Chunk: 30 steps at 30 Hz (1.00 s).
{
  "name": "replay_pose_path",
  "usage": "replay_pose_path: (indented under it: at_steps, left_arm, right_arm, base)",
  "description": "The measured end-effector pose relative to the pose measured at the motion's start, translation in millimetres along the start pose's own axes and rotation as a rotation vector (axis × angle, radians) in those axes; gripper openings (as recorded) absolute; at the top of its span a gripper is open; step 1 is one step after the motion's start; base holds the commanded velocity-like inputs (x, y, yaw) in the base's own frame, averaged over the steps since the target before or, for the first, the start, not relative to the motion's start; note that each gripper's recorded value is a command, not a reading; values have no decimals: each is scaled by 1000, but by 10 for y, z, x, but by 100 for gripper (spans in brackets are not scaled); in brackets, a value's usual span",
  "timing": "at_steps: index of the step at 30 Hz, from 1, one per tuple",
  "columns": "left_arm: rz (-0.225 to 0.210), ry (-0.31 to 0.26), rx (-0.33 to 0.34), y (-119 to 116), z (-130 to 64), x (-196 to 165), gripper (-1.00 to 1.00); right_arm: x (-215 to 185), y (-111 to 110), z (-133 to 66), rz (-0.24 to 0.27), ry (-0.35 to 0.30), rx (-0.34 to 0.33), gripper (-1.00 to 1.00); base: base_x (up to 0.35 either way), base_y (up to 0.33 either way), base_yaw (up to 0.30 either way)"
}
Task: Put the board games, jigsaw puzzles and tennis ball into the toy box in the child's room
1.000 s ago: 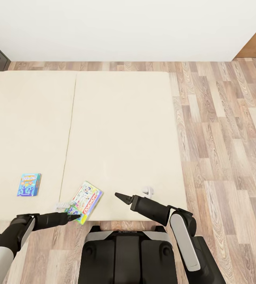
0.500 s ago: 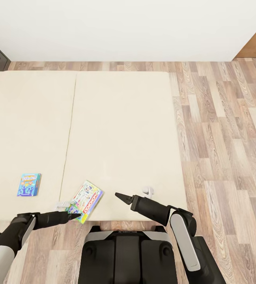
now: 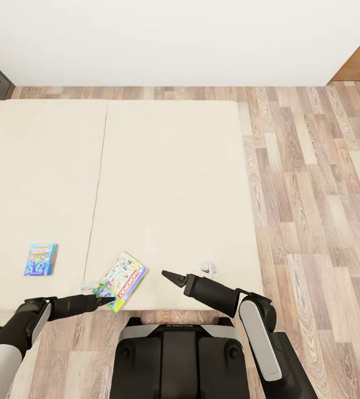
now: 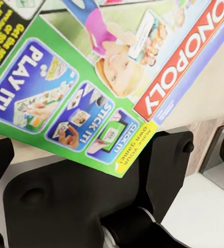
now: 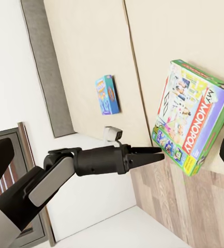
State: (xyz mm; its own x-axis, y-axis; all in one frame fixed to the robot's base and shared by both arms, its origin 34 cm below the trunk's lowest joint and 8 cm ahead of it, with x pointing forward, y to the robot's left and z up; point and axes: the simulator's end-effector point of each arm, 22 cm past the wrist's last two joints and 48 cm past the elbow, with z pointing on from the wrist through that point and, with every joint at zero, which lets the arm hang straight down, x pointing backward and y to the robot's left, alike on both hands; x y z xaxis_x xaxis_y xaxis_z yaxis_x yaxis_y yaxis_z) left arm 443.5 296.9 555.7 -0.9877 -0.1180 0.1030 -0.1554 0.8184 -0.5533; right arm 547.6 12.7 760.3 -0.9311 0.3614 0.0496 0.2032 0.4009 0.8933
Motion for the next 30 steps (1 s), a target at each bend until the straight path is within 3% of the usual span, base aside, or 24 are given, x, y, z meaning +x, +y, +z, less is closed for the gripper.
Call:
replay_pose_path:
  at_steps: [15,30]
  left_arm:
    - [-5,-8,6,-12,0,-18,100]
    - [-48,-76,52,-111,-17,-179,100]
  right_arm:
    - [3,1,2,-1,1,0,100]
    - [-1,1,-1,0,0,-1,100]
  base:
    - [0,0,0]
    - [0,0,0]
